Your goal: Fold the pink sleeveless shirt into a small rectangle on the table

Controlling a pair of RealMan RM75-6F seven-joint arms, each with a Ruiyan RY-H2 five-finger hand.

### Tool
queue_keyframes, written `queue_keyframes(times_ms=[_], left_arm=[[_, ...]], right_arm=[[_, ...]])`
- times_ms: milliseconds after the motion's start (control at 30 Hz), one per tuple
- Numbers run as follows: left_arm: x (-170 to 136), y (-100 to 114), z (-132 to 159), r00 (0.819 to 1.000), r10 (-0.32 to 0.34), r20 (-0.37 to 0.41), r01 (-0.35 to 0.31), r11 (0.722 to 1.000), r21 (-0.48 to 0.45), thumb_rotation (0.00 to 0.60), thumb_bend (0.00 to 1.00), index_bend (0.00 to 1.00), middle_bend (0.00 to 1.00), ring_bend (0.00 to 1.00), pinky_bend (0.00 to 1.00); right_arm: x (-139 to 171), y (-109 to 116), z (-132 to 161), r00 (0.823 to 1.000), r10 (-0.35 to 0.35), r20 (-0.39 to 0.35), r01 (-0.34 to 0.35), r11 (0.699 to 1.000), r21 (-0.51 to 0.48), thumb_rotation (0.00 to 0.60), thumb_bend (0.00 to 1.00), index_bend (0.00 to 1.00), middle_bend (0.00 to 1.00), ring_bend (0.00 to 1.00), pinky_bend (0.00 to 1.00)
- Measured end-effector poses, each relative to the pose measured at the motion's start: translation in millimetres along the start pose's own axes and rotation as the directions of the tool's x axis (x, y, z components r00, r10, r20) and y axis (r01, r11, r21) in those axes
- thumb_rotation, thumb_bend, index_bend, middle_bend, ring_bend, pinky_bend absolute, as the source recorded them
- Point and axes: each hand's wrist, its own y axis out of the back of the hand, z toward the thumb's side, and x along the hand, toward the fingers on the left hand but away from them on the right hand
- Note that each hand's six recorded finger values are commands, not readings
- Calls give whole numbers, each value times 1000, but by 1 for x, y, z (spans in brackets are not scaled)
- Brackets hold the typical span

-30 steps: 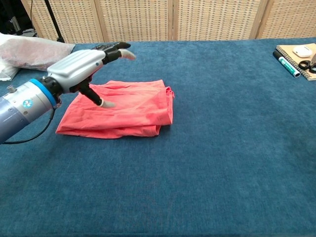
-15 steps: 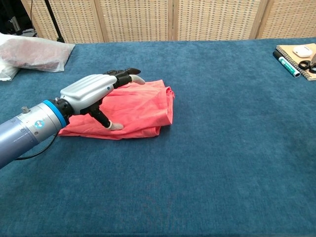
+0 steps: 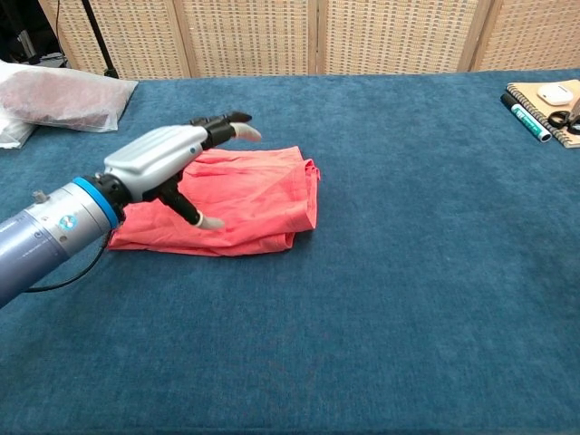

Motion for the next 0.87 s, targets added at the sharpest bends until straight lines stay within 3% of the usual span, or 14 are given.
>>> queue_keyframes(times_ms=[367,533,667,800,867], left_arm=[[-23,76,-12,987,153,-42,-154,987,-35,600,0,0,0,0,0],[-79,121,-46,963,197,-182,-197,980,21,600,0,0,0,0,0],[-147,146,-71,914,190,-359,-180,982,62,600,0,0,0,0,0],[-211,158,-86,831,200,-519,-169,980,107,600,6,0,0,0,0],[-228,161,-89,805,209,-555,-170,978,122,600,13,0,0,0,0]], right_arm=[[2,5,4,1000,-18,-10,18,1000,-1,600,0,0,0,0,0],[4,11,2,999,-35,16,35,999,35,600,0,0,0,0,0],[5,20,2,996,-76,44,73,996,50,600,0,0,0,0,0],[6,26,0,992,-102,72,98,993,61,600,0,0,0,0,0],[6,27,-2,990,-111,91,106,992,67,600,0,0,0,0,0]])
